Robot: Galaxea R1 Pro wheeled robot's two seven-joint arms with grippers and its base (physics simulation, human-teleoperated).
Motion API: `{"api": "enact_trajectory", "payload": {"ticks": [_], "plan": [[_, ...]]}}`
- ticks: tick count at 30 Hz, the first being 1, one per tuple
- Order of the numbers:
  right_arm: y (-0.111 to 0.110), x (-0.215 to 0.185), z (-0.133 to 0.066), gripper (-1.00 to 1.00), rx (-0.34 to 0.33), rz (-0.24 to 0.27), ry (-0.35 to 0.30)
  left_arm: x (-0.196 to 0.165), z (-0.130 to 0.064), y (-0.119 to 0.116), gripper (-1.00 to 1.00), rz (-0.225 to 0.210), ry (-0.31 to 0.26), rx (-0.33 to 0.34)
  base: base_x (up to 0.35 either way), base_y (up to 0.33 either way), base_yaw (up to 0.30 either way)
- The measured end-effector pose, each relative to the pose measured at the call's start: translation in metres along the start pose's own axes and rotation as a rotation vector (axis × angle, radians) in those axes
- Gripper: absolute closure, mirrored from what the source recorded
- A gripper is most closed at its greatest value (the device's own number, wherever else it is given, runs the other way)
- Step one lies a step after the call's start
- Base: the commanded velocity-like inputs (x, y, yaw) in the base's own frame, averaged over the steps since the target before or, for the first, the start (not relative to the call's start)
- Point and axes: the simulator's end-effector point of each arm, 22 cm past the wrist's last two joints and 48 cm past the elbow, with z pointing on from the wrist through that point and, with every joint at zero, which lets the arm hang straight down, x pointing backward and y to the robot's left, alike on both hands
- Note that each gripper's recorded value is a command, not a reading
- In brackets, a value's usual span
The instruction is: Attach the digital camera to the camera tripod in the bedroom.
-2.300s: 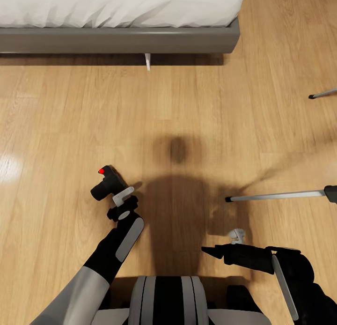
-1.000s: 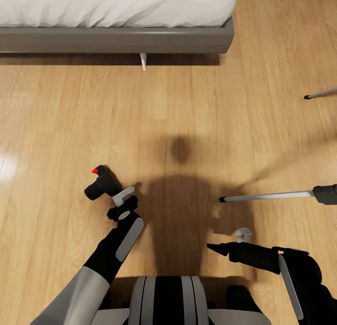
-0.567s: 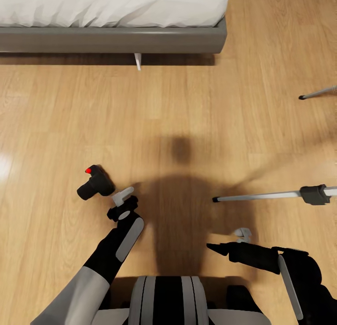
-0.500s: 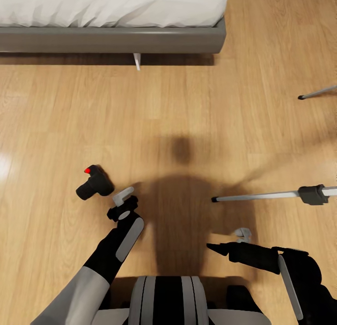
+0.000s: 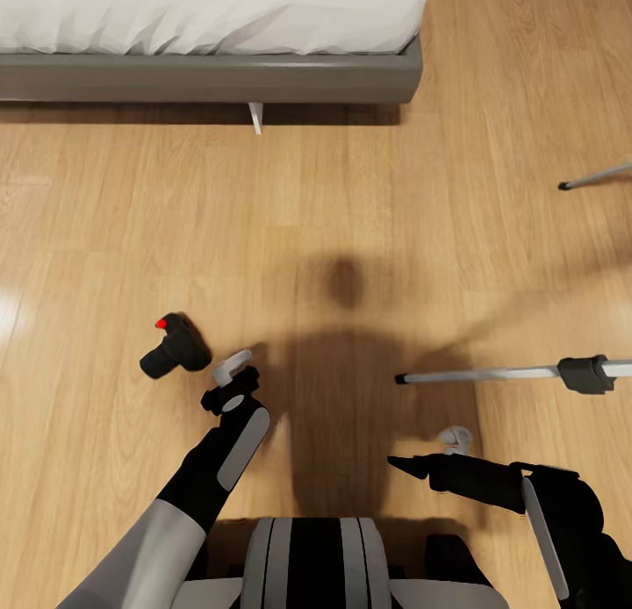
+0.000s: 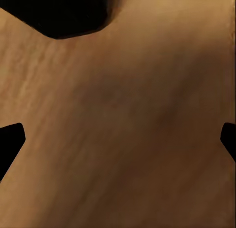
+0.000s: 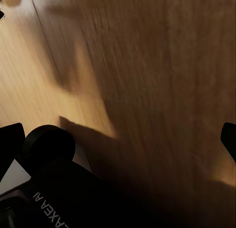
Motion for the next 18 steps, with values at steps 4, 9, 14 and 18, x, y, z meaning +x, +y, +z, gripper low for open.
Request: {"api": "enact_trajectory", "payload": {"ticks": [4,9,14,18], "plan": [[-0.0001,0.0,0.0,-1.0,0.0,0.0,0.0,-0.0004,0.0002,0.0003,-1.0,0.0,-0.001,0.0,0.204,-0.001,0.0],[-0.0001,0.0,0.0001,-1.0,0.0,0.0,0.0,-0.0004,0.0004,0.0005,-1.0,0.0,-0.002,-0.001,0.073,0.0,0.0],[0.0009,0.0001,0.0009,-1.0,-0.003,0.002,0.0,-0.0003,0.0005,0.0005,-1.0,-0.001,-0.001,-0.001,0.012,0.0,0.0],[0.0017,0.0005,0.0015,-1.0,-0.005,0.004,0.0,-0.0002,0.0005,0.0005,-1.0,-0.001,-0.001,-0.001,0.003,0.0,0.0]]}}
